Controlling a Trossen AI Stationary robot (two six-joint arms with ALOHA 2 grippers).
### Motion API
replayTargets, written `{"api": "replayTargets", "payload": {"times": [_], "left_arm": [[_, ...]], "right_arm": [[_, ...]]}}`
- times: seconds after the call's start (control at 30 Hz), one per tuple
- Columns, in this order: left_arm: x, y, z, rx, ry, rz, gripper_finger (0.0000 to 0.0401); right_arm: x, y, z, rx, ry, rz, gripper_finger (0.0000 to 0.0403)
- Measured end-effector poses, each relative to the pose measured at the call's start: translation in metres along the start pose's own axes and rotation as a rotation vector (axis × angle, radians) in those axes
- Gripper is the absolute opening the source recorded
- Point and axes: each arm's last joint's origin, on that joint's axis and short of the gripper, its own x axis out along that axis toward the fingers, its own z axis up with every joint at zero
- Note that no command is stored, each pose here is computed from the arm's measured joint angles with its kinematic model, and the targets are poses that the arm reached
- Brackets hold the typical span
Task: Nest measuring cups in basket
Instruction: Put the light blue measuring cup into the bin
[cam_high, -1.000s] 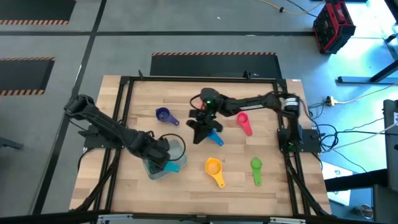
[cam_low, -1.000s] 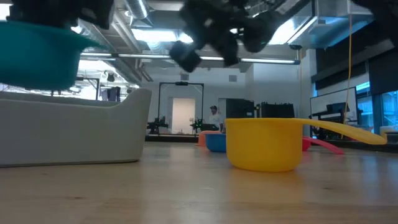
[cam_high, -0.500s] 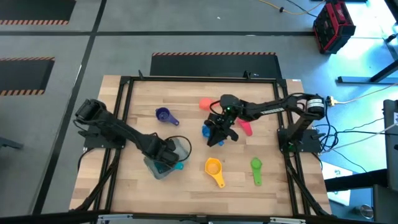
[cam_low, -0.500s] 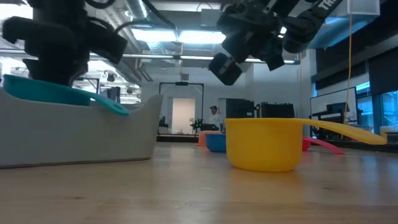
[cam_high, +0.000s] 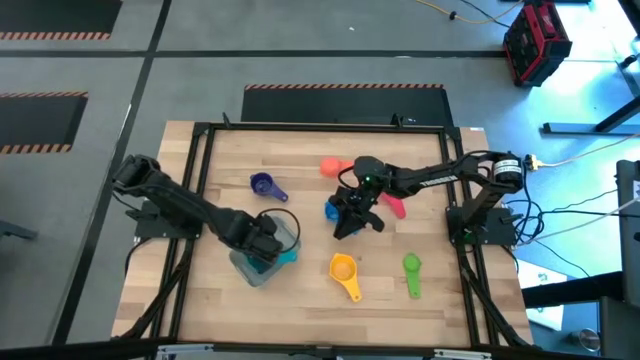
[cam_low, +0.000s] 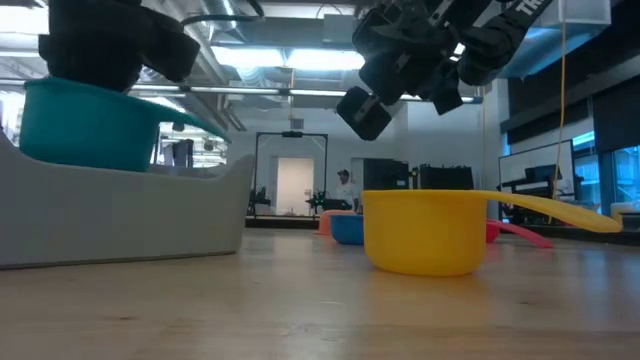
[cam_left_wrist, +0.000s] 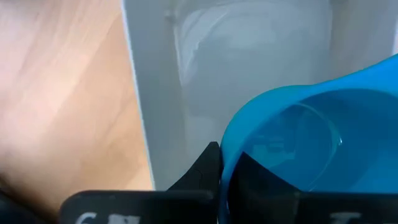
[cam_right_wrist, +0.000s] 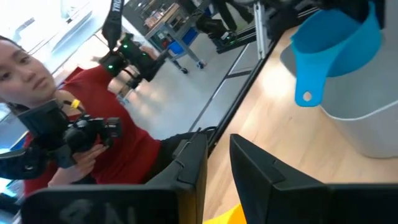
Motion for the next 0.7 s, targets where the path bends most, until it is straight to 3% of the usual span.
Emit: {"api": "replayTargets", "payload": {"times": [0.4, 0.7], "left_arm": [[0.0, -0.003, -0.015, -0.321, 0.014, 0.04, 0.0003], [0.0, -0.004, -0.02, -0.461, 0.02, 0.046, 0.0012]], "right_arm": [[0.0, -0.001, 0.0, -0.043, -0.002, -0.015, 0.0075], [0.0, -0.001, -0.001, -0.063, -0.001, -0.016, 0.0075]]}}
